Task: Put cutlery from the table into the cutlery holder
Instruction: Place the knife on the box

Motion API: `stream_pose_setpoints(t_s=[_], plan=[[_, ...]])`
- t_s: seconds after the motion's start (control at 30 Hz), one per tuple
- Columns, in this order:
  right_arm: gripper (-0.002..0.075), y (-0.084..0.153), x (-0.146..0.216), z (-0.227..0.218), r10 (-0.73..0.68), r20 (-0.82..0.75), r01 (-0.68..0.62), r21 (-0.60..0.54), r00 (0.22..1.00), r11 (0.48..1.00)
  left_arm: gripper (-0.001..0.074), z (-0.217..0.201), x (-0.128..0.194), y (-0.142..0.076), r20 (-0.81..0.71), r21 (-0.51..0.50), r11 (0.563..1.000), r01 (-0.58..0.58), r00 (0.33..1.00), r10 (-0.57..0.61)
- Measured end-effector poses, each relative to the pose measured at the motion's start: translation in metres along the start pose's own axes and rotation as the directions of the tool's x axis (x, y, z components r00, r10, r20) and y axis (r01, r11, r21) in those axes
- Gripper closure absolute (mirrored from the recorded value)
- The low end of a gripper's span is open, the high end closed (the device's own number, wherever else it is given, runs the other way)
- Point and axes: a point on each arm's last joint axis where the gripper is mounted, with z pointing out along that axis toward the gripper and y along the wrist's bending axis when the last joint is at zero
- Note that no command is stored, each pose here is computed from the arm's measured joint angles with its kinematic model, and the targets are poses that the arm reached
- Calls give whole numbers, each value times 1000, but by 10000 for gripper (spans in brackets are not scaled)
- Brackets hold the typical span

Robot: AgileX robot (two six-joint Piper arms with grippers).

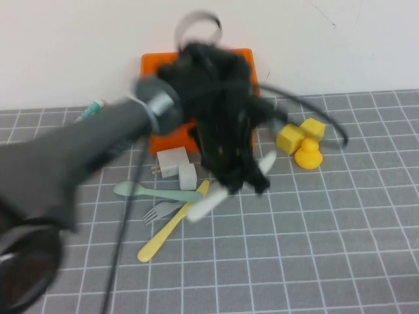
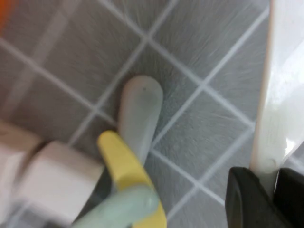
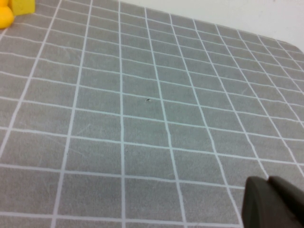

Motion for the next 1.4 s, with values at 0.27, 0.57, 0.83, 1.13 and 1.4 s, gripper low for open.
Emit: stream_pose_setpoints(t_s=[0.27, 0.57, 0.83, 1.13, 1.4], plan=[[729, 0, 0, 0, 0, 0, 0, 0, 1000, 1000, 650, -123, 8, -5, 383, -66, 998, -14, 923, 38], [729, 0, 0, 0, 0, 0, 0, 0, 1000, 1000, 650, -155, 13, -9, 504, -90, 995, -48, 859, 87], [729, 0, 0, 0, 0, 0, 0, 0, 1000, 1000, 650, -125, 26, -17, 472, -14, 997, -81, 878, 77], [729, 0, 0, 0, 0, 0, 0, 0, 1000, 1000, 650, -115, 50, -6, 682, -93, 995, 24, 730, 46], [729, 0, 0, 0, 0, 0, 0, 1, 1000, 1000, 650, -116, 64, 22, 966, 99, 950, 295, 202, -163]])
